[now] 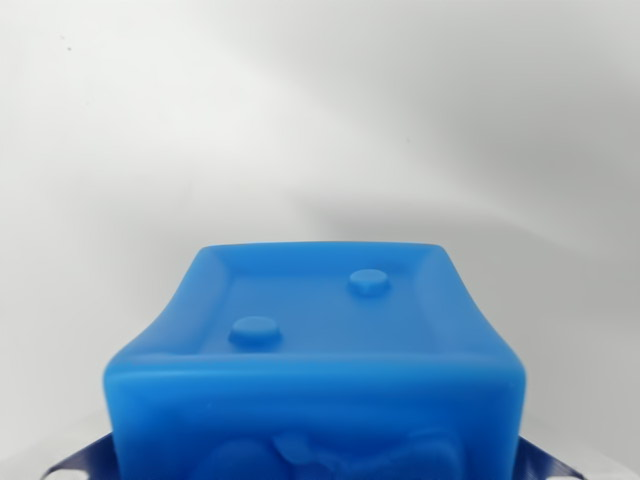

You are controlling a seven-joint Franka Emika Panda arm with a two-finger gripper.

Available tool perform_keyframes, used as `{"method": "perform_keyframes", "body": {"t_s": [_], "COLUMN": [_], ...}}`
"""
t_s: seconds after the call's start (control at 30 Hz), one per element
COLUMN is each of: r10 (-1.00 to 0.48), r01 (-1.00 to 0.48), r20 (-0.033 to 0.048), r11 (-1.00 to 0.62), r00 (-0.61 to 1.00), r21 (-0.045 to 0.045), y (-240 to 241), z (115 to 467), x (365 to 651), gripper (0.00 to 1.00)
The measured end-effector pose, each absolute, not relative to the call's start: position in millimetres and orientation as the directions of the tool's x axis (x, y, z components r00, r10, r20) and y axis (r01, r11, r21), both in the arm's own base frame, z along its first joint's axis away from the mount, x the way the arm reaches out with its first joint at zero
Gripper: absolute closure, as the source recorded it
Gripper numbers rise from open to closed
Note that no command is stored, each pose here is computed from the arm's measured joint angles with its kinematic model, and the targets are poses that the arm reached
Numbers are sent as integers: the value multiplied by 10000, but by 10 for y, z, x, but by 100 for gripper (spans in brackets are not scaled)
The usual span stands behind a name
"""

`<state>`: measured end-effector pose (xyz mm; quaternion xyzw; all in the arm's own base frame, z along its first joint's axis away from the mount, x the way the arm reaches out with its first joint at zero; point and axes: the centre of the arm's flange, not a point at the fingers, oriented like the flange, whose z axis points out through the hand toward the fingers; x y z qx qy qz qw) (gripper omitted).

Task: Stack cube

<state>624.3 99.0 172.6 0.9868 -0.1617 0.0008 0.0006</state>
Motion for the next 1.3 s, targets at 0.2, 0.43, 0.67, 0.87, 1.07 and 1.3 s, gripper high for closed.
{"method": "perform_keyframes", "body": {"t_s": [0.2,0.43,0.67,0.87,1.07,1.3], "r10": [-3186,-3177,-3337,-3511,-3671,-3889], "r01": [-3186,-3177,-3337,-3511,-3671,-3888], "r20": [37,61,-1,-19,-22,-33], "r11": [-9479,-9482,-9427,-9363,-9302,-9213], "r00": [9479,9482,9427,9363,9302,9213], "r21": [12,13,35,46,44,44], "y": [991,993,894,782,685,556], "z": [1905,2120,2134,2152,2169,2188], "x": [6245,6244,6212,6182,6158,6123], "gripper": [100,100,100,100,100,100]}}
